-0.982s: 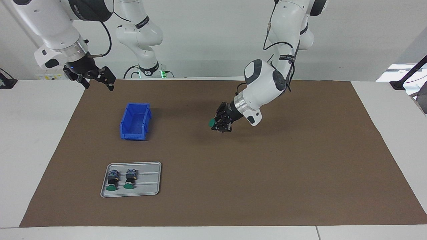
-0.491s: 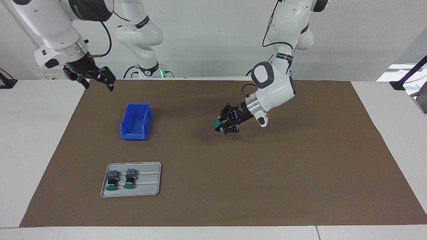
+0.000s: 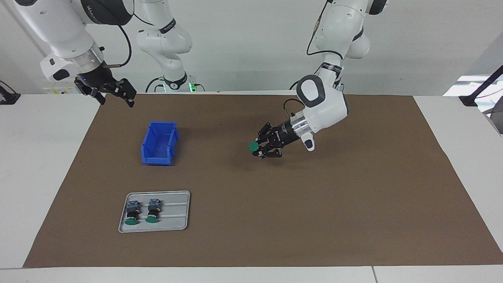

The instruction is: Place and press button with both arms

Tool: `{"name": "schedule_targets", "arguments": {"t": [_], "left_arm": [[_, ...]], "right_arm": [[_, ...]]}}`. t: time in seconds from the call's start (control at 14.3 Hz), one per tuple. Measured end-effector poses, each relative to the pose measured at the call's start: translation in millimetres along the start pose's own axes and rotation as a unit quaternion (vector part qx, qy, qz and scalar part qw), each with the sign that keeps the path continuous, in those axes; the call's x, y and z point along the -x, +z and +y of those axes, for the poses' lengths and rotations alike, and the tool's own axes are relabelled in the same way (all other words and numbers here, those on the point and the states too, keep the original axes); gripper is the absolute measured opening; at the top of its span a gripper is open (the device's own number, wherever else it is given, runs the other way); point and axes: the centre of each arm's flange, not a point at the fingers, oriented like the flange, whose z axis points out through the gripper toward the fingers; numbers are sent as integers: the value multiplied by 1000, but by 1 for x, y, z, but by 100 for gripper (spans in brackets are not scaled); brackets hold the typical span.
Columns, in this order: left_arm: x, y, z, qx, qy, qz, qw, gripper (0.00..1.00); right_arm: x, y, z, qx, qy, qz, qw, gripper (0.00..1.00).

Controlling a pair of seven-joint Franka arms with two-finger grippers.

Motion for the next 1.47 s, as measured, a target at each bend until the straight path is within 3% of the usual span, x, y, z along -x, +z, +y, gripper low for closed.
{"name": "schedule_targets", "arguments": {"t": [0.14, 0.56, 0.7, 0.91, 1.47], "left_arm": [[-31, 14, 4, -12, -1, -39, 999, 33], [-78, 27, 11, -55, 4, -154, 986, 33], [-97, 33, 10, -66, 22, -175, 982, 33], [-111, 35, 12, -71, 26, -188, 979, 33], [-126, 43, 10, -65, 41, -177, 981, 33]], "right_arm": [[0, 0, 0, 0, 0, 0, 1000, 100], [0, 0, 0, 0, 0, 0, 1000, 100], [0, 0, 0, 0, 0, 0, 1000, 100], [0, 0, 0, 0, 0, 0, 1000, 100], [0, 0, 0, 0, 0, 0, 1000, 100]]}}
